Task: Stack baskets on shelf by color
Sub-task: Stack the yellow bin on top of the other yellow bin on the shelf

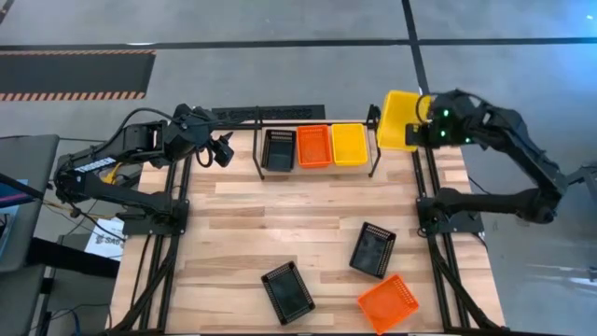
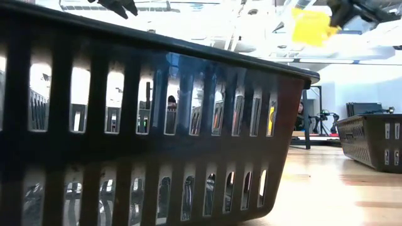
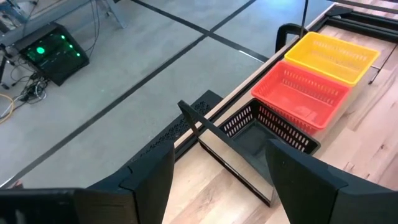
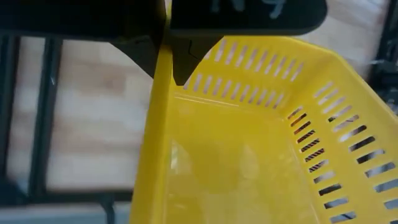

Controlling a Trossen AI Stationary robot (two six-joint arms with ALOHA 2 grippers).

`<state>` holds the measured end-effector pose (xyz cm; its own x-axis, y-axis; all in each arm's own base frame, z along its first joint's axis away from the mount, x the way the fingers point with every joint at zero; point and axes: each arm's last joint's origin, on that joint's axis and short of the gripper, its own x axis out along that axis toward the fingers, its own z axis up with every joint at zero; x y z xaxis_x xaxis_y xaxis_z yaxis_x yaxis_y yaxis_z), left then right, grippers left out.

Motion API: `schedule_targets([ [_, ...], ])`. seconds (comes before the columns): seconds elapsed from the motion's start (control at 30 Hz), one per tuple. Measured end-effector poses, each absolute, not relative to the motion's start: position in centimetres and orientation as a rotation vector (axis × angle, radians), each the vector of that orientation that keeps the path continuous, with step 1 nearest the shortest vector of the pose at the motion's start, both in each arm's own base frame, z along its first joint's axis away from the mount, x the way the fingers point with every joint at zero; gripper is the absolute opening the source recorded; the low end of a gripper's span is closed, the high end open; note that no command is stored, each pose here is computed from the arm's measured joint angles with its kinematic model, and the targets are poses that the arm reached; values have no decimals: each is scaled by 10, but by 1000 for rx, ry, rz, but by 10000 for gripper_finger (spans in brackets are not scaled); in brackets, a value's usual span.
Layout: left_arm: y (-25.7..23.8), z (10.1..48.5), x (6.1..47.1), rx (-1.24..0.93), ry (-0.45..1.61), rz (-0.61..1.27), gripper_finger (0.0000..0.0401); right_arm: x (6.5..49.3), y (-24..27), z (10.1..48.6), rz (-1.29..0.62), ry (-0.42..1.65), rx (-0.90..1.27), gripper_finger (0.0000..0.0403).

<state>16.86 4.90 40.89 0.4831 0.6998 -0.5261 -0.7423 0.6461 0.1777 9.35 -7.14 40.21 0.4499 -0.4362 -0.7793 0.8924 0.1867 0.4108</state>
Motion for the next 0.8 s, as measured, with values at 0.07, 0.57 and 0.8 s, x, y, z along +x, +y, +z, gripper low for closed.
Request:
schedule_targets([
  [0.07, 49, 409, 169, -77, 604, 879, 242, 100, -76, 417, -983, 553, 936, 3],
  [0.57, 49, 409, 168, -73, 609, 879, 242, 183, -134, 489, -836, 541, 742, 3],
  [0.8, 49, 409, 168, -56, 617, 873, 242, 230, -152, 460, -827, 733, 785, 3],
])
